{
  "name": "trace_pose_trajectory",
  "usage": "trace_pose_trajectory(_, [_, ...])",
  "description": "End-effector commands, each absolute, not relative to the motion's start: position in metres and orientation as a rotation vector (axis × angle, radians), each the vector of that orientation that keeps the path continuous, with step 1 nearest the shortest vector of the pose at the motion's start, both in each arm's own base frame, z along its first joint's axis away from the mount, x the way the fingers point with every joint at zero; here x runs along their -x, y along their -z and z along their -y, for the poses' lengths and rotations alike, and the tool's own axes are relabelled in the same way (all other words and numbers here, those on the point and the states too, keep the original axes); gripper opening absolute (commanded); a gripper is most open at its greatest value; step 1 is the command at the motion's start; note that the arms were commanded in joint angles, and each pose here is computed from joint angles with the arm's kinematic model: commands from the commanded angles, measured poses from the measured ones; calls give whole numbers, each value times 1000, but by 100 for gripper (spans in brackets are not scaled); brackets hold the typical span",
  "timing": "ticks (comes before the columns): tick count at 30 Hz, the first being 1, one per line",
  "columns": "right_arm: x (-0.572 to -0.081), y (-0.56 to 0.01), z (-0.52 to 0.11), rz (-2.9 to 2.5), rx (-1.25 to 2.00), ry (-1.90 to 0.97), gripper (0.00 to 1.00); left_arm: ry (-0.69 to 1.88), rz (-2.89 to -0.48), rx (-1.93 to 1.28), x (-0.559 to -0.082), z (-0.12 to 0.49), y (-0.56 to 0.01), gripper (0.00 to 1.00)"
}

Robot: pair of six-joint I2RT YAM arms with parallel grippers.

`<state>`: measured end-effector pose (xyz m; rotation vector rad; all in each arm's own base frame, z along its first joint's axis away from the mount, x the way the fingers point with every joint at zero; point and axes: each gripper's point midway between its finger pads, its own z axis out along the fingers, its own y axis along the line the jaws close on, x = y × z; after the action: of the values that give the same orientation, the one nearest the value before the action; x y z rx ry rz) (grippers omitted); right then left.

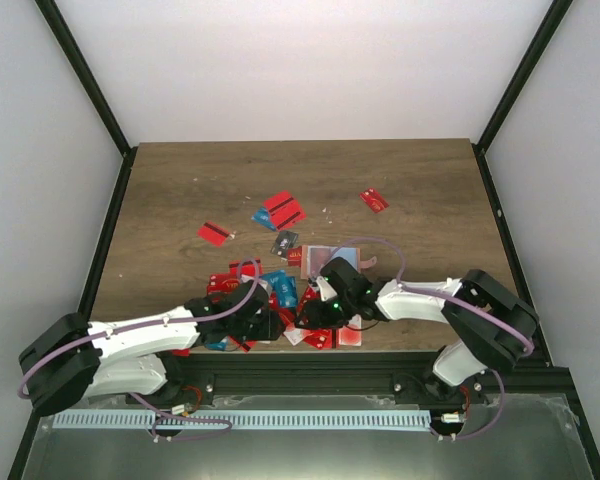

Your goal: Put the credit cards into the card holder

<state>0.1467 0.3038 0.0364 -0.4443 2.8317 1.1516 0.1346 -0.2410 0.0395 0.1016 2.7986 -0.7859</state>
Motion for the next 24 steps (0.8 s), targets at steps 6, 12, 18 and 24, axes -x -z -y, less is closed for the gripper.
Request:
trace_pose_trajectory(6, [-139, -26, -322, -2855, 485, -1147, 52, 840, -2800, -113, -132, 251, -22, 52])
trace_pose_trajectory(12, [-120, -32, -332, -2852, 490, -1319, 52, 859, -2831, -124, -123, 252, -11, 50])
trace_pose_trajectory(18, [-94, -33, -340, -2869, 521, -1402, 52, 930, -2836, -176, -106, 259, -10, 49])
trace_pose_trajectory(24, [-77, -27, -339, -2900, 500, -1418, 52, 965, -2856, -239, -85, 268, -6, 49])
